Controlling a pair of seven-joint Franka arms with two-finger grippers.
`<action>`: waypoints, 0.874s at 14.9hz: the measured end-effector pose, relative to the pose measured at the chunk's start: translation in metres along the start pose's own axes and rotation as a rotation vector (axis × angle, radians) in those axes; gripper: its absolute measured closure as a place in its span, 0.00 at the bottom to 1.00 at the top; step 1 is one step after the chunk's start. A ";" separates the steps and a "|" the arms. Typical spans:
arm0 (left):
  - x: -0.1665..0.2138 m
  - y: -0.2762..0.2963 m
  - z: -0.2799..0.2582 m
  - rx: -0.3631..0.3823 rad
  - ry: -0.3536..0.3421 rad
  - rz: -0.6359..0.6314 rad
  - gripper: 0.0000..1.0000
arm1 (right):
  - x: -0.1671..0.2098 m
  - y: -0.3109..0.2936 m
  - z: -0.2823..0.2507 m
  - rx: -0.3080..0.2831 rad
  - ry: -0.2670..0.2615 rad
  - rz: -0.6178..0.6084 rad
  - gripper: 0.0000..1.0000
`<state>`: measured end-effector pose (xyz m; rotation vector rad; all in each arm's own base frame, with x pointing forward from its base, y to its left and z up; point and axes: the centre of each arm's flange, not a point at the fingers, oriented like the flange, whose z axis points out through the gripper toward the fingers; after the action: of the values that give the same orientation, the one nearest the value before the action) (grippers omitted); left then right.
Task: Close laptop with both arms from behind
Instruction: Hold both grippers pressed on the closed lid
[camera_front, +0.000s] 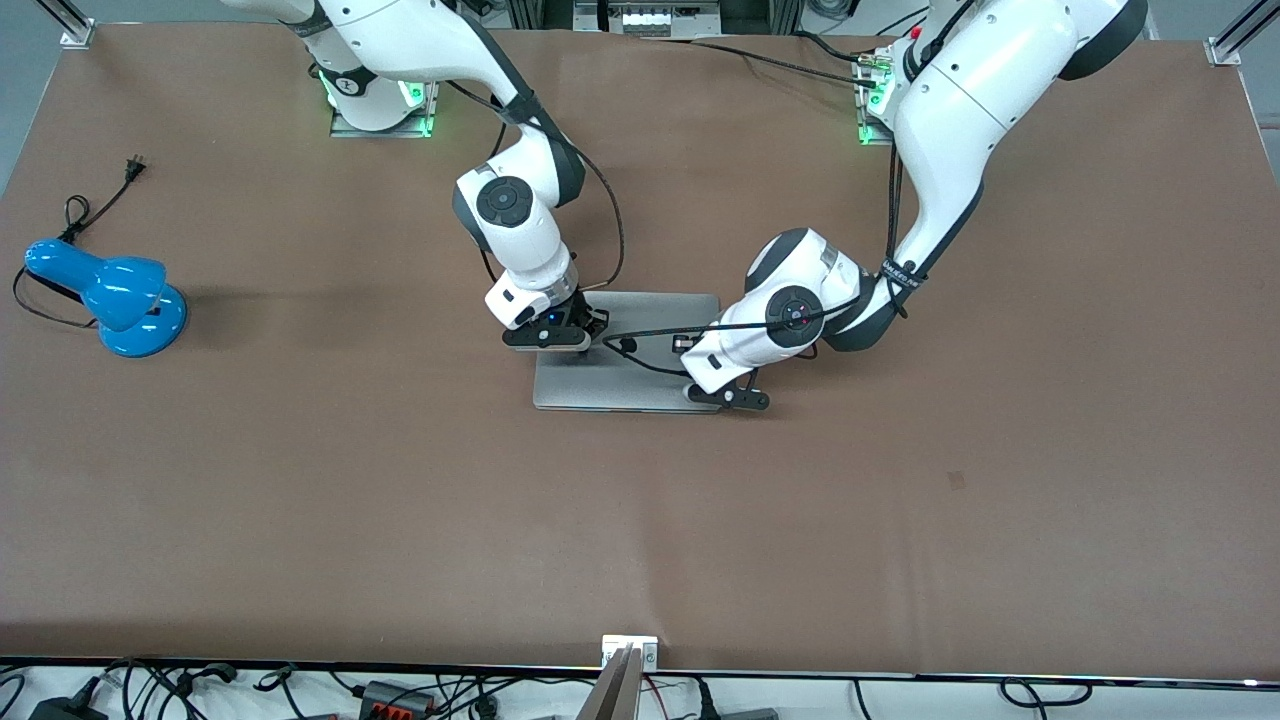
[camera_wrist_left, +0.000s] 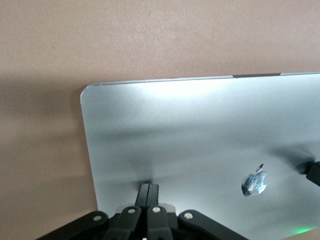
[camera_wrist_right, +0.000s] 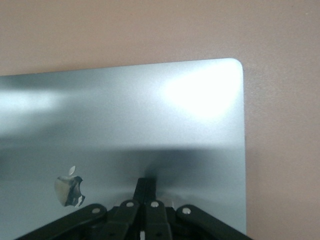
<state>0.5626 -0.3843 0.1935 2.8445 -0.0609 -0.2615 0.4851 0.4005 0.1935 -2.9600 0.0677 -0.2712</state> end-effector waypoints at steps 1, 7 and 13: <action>0.001 -0.001 0.002 0.000 0.000 -0.002 0.99 | 0.000 0.000 0.000 0.000 0.000 -0.001 0.99; 0.004 -0.007 0.008 0.016 0.011 0.004 0.99 | -0.002 0.000 0.006 -0.001 0.003 -0.008 0.99; 0.014 -0.011 -0.001 0.008 0.043 -0.008 0.99 | -0.002 0.000 0.006 0.000 0.004 -0.013 0.99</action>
<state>0.5767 -0.3745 0.1889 2.8579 -0.0424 -0.2019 0.4845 0.4016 0.1878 -2.9613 0.0493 -0.2784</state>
